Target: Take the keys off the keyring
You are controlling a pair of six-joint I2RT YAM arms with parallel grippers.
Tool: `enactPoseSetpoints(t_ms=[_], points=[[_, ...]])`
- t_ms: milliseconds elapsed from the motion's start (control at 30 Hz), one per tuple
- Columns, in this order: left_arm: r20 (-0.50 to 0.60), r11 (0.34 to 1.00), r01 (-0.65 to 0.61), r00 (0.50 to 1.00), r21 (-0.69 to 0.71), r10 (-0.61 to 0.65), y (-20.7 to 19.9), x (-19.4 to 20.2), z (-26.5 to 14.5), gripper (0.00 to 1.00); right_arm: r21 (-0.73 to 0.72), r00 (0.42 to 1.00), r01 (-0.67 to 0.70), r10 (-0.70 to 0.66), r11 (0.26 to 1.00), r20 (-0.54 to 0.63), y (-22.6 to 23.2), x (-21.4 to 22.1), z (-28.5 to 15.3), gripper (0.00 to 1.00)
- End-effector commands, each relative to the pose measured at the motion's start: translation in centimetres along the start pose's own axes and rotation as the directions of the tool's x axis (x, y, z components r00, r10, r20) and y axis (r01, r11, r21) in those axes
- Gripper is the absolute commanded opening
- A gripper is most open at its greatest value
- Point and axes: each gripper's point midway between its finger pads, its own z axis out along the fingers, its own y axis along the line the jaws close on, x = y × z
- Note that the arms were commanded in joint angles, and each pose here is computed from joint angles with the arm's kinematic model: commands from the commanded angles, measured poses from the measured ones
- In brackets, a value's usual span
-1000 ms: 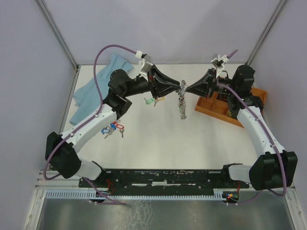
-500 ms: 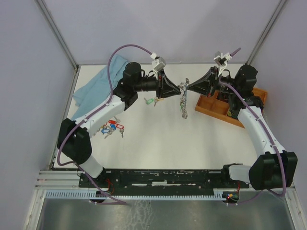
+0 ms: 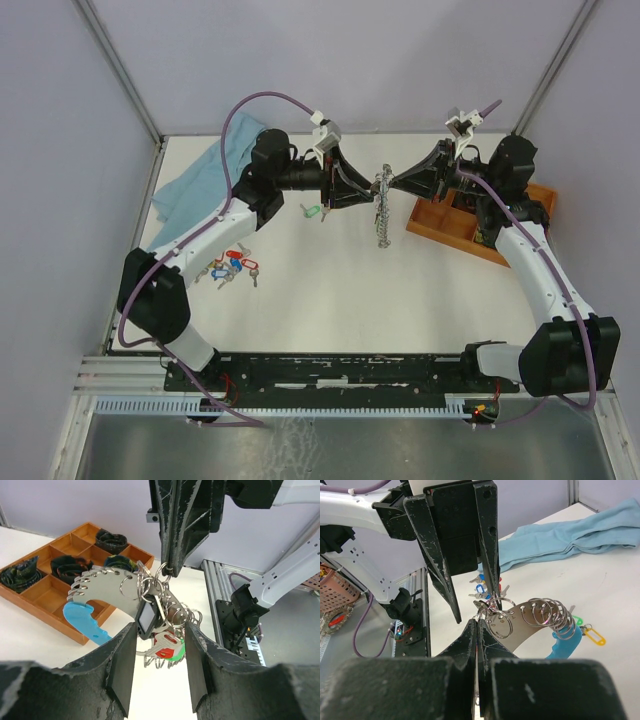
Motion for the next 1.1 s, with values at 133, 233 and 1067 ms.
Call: enactPoseSetpoints(t_ms=[133,233,1067], points=[[0.078,0.991,-0.093,0.993,0.095,0.086,-1.7,-1.9,0.2,0.49,-0.022,0.997,0.075,-0.074,0.997,0.023,1.0,-1.5,-0.2,0.01],[0.083,0.993,-0.083,0.994,0.088,0.076,-1.4,-2.0,0.3,0.42,-0.02,0.997,0.071,-0.071,0.997,0.02,0.8,-1.4,-0.2,0.01],[0.08,0.919,0.072,0.991,0.387,-0.112,-8.6,-4.2,-1.2,0.59,0.033,0.999,0.048,-0.048,0.998,-0.003,-0.1,-0.9,-0.3,0.01]])
